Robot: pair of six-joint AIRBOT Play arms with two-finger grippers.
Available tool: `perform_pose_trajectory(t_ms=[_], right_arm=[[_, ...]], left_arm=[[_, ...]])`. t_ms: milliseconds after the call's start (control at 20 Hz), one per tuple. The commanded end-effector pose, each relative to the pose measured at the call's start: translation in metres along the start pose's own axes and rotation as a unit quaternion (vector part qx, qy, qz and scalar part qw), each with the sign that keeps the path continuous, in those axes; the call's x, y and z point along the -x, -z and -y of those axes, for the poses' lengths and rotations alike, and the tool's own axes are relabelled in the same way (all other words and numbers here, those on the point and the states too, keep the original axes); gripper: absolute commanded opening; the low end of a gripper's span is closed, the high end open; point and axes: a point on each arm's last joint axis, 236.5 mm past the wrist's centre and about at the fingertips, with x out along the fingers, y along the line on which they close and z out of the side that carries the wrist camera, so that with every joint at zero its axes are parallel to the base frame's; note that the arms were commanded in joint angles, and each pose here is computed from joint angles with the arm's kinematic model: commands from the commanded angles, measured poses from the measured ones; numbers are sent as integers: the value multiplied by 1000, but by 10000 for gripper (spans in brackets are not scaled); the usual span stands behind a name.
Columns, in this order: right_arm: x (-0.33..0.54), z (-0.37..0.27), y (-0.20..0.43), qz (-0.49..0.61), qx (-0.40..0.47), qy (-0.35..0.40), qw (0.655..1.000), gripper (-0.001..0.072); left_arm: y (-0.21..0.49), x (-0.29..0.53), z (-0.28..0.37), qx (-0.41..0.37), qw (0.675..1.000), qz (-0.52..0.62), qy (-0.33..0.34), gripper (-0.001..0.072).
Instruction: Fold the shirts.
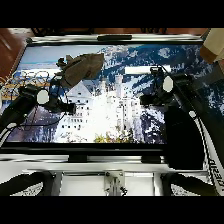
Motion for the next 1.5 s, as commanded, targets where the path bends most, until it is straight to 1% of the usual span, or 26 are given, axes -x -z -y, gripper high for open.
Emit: perform_pose_trajectory(t_ms=[0, 100, 200, 350, 500, 800, 900, 950, 1000, 1050, 1100, 1150, 1300, 1450], right_arm=[[3, -10, -38, 81, -1, -21, 996, 507], [6, -20, -48, 102, -13, -44, 994, 507], [8, -29, -52, 109, -23, -63, 992, 507], [8, -35, -49, 103, -31, -77, 991, 507], [9, -41, -49, 100, -39, -92, 990, 507], [11, -51, -48, 96, -51, -115, 987, 507], [12, -55, -48, 95, -56, -124, 986, 507], [12, -58, -48, 94, -59, -130, 985, 507], [13, -61, -48, 93, -63, -137, 984, 507], [13, -63, -48, 93, -65, -140, 984, 507], [14, -65, -46, 89, -67, -145, 983, 507], [14, -68, -43, 82, -69, -152, 983, 506], [18, -84, -30, 51, -69, -185, 979, 504], [27, -88, -27, 51, -65, -194, 977, 504]], left_arm=[[-92, 12, -33, 46, 992, 114, -13, 716], [-156, 11, -80, 76, 986, 147, -34, 717], [-195, -5, -120, 108, 982, 148, -49, 717], [-205, -52, -155, 134, 983, 106, -60, 717], [-200, -97, -154, 134, 985, 98, -53, 717], [-210, -146, -108, 145, 982, 118, 11, 717], [-209, -156, -96, 141, 983, 115, 19, 714], [-210, -158, -92, 138, 983, 117, 20, 691], [-212, -157, -89, 135, 983, 121, 21, 547], [-214, -155, -86, 134, 983, 126, 23, 348], [-218, -151, -86, 133, 982, 132, 23, 109], [-222, -145, -84, 133, 981, 141, 25, 44], [-240, -102, -79, 119, 977, 176, 29, 42], [-267, -1, -56, 55, 966, 252, 32, 41]])
